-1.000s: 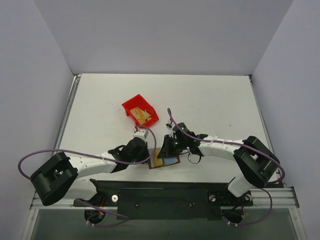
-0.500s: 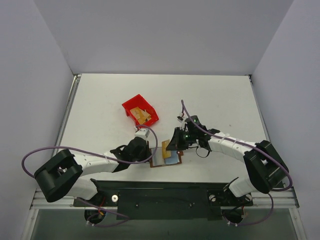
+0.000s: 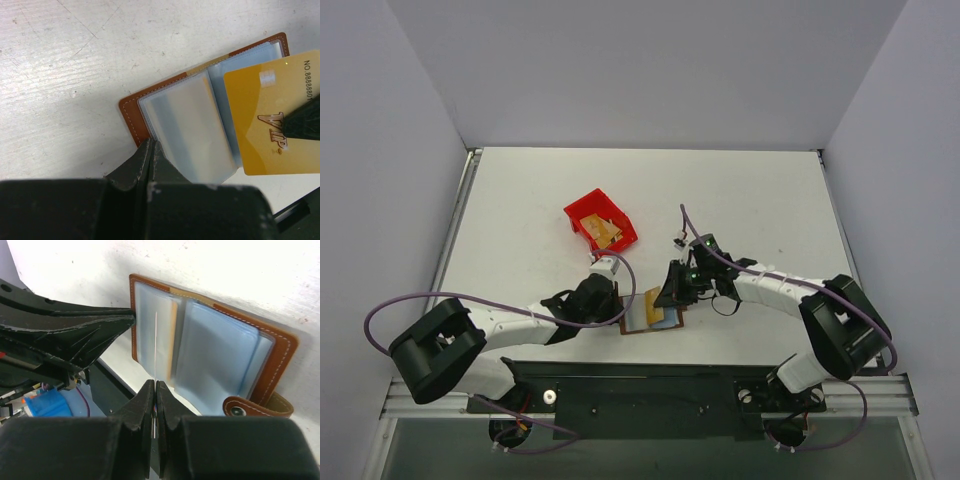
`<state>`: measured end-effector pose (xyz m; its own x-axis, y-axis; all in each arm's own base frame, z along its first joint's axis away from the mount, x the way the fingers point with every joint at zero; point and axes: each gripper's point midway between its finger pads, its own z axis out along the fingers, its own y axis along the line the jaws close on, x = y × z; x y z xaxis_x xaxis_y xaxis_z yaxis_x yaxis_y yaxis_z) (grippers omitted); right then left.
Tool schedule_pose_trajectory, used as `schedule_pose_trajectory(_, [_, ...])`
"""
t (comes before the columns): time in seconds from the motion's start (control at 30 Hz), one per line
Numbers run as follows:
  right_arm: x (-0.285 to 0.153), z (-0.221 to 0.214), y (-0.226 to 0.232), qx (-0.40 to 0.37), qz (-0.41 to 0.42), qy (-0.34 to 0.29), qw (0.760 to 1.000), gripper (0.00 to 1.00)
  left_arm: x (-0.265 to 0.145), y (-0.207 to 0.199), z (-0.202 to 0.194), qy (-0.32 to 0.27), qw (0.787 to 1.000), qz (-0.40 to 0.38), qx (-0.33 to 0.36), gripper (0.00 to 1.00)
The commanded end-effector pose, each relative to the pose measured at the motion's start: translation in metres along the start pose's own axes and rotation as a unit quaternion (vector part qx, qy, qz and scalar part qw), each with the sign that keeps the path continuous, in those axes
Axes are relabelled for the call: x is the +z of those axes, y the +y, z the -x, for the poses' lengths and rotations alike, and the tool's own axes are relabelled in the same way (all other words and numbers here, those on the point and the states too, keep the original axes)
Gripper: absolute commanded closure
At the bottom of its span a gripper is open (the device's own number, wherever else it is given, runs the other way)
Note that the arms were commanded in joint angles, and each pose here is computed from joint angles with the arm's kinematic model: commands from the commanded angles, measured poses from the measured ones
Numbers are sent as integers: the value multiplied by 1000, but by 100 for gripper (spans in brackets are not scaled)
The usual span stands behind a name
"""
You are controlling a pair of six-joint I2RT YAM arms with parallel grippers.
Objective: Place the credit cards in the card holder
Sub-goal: Insert the credit card into the card holder.
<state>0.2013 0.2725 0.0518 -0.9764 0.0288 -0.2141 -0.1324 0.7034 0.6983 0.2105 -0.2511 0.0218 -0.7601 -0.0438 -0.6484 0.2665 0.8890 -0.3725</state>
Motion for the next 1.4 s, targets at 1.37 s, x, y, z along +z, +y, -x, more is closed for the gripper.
schedule_pose_trajectory(1.37, [19, -9, -8, 17, 34, 39, 999, 100, 1, 6, -2, 5, 1000, 10, 4, 100])
